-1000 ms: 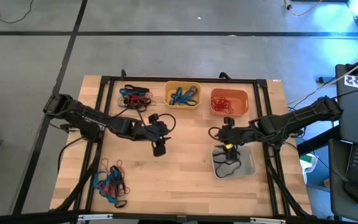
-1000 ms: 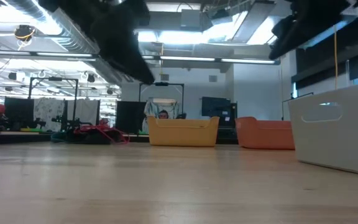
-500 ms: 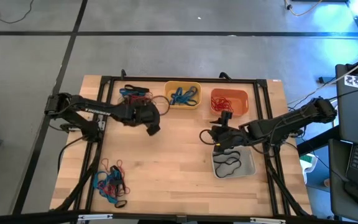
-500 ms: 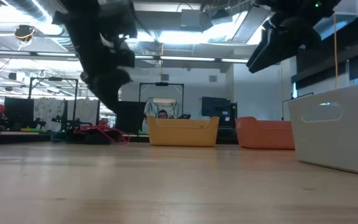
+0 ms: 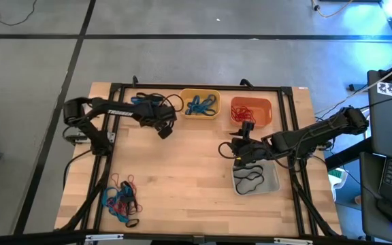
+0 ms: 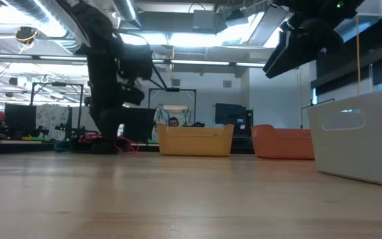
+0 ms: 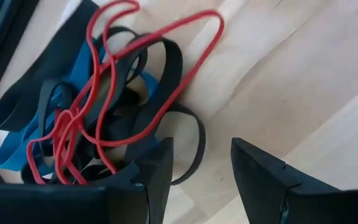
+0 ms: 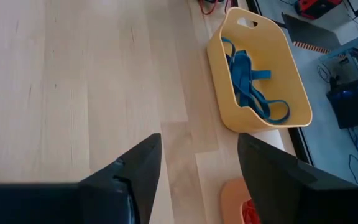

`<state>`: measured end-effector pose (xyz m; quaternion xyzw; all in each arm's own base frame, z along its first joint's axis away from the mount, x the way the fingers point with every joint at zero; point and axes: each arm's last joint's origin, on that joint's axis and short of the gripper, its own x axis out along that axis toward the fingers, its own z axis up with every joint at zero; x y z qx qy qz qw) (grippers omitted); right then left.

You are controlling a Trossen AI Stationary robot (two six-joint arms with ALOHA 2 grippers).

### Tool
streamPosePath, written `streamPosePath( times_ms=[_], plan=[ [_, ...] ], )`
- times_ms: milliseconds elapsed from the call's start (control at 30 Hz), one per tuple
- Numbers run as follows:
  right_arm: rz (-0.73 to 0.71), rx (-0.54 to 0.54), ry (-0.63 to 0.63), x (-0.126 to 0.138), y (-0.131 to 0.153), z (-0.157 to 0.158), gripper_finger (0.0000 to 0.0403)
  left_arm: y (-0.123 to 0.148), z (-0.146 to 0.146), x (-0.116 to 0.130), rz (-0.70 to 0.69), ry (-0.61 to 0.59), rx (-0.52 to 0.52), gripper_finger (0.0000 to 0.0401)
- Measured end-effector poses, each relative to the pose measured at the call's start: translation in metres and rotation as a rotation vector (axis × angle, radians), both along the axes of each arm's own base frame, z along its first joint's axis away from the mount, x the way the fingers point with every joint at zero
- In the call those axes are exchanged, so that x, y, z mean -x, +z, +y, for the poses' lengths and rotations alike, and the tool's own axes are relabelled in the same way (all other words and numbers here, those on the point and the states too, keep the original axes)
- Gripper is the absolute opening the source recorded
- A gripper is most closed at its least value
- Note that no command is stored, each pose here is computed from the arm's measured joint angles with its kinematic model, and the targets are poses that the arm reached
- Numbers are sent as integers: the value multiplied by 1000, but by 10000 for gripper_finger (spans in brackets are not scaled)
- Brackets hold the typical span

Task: Sort rubber bands into baskets
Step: Put the black rubber band into the white bin

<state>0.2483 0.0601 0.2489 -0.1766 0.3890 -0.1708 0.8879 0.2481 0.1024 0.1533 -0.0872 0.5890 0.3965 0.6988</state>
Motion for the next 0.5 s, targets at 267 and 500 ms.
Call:
streamPosePath(
  times_ms=[267, 500],
  plan=[
    [7, 4, 3, 0, 0, 0, 211, -17, 13, 2, 69, -4, 62, 158],
    [9, 11, 7, 0, 0, 0, 211, -20, 13, 1, 54, -38, 139, 87]
  ],
)
